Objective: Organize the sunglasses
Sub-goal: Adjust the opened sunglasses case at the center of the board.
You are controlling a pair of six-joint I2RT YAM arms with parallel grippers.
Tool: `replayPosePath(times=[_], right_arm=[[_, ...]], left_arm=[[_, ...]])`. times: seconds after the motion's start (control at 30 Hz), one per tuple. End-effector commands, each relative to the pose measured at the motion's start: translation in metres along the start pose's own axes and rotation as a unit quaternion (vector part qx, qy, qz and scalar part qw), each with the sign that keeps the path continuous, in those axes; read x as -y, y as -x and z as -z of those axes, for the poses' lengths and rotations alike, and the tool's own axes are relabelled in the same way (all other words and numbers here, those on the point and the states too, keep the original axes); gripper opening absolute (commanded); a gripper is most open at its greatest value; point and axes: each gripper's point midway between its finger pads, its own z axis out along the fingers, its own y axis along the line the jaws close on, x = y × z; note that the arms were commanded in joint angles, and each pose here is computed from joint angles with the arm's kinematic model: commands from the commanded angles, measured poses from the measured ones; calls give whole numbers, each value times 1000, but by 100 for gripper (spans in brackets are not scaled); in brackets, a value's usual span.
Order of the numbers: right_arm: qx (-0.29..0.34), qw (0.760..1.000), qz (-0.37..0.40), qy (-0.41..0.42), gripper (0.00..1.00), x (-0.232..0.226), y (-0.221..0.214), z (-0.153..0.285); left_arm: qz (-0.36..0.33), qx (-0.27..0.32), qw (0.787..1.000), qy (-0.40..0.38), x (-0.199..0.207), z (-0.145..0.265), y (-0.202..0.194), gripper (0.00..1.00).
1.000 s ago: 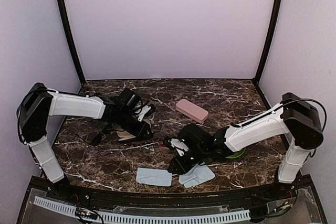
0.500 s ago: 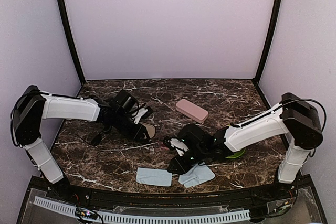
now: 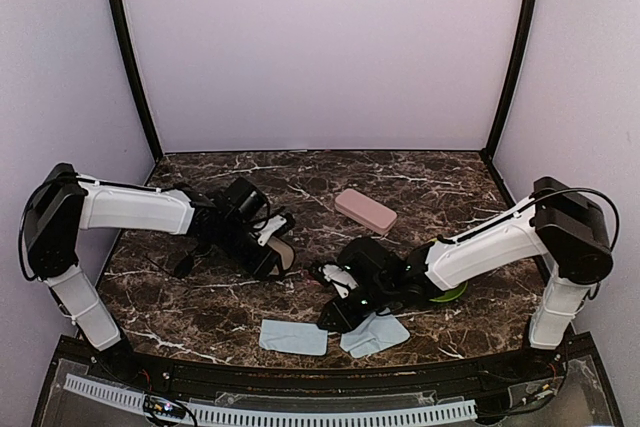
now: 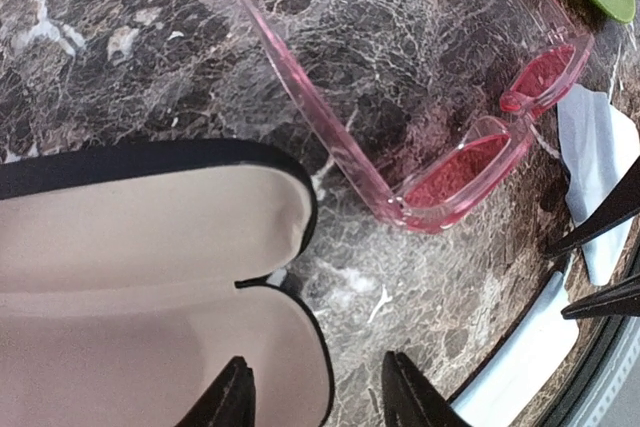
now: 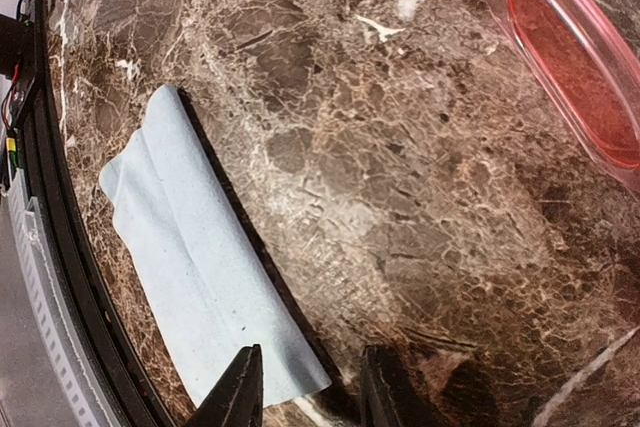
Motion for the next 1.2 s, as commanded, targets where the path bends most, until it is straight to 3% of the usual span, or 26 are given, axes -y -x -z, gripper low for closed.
replayPosePath(times=[0.0, 0.3, 0.73, 0.97, 1.17], right_arm=[[8, 1000, 1, 6, 34, 1, 4, -4], [8, 1000, -3, 8, 34, 2, 1, -5], [11, 1000, -5, 12, 34, 2, -1, -5], [11, 1000, -5, 13, 34, 1, -1, -6], [13, 1000, -4, 14, 33, 1, -1, -6]], left_arm=[[-33, -6, 999, 14, 7, 6, 5, 46], [-24, -26, 999, 10, 22, -3, -3, 44], [-55, -56, 994, 80, 18, -3, -7, 40], [-60, -24, 990, 127, 8, 19, 9, 46], [-2, 21, 982, 188, -18, 46, 23, 50]])
